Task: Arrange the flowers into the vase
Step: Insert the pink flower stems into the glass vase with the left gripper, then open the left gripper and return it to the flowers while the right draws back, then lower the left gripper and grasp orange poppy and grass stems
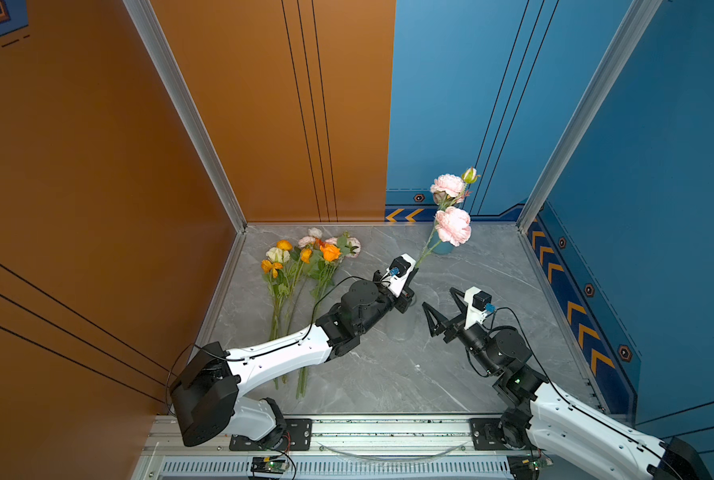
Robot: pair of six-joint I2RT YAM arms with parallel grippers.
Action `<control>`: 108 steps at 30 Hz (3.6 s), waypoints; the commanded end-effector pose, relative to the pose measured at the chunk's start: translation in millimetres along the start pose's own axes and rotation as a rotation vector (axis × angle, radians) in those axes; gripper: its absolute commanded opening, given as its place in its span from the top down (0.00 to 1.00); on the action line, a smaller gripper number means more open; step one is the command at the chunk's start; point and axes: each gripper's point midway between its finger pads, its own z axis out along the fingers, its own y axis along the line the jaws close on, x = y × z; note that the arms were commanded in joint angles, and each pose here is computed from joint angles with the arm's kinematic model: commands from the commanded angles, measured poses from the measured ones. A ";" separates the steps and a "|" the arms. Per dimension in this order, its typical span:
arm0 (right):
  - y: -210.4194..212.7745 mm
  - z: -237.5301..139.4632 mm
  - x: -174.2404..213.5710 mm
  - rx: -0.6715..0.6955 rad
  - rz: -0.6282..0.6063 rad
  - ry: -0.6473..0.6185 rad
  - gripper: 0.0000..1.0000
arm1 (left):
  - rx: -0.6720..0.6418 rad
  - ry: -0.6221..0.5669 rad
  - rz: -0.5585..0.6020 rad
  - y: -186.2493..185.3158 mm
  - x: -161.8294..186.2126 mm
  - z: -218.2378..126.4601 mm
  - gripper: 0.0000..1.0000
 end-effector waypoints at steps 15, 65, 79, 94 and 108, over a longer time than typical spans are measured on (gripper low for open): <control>25.4 5.5 -4.7 -0.100 -0.030 -0.009 0.00 | -0.013 0.049 -0.083 -1.6 37.1 -11.4 0.92; 180.0 15.8 94.8 -0.647 -0.224 0.294 0.00 | -0.969 1.153 -0.600 235.9 241.6 -227.2 0.62; 172.2 20.0 95.6 -0.630 -0.210 0.302 0.00 | -1.071 1.198 -0.500 280.5 256.1 -210.5 0.63; 164.0 25.5 97.6 -0.613 -0.189 0.311 0.00 | -1.004 1.196 -0.563 286.9 276.7 -190.8 0.91; 156.5 29.6 95.5 -0.603 -0.130 0.303 0.00 | -1.038 0.993 -0.470 277.7 192.2 -215.8 1.00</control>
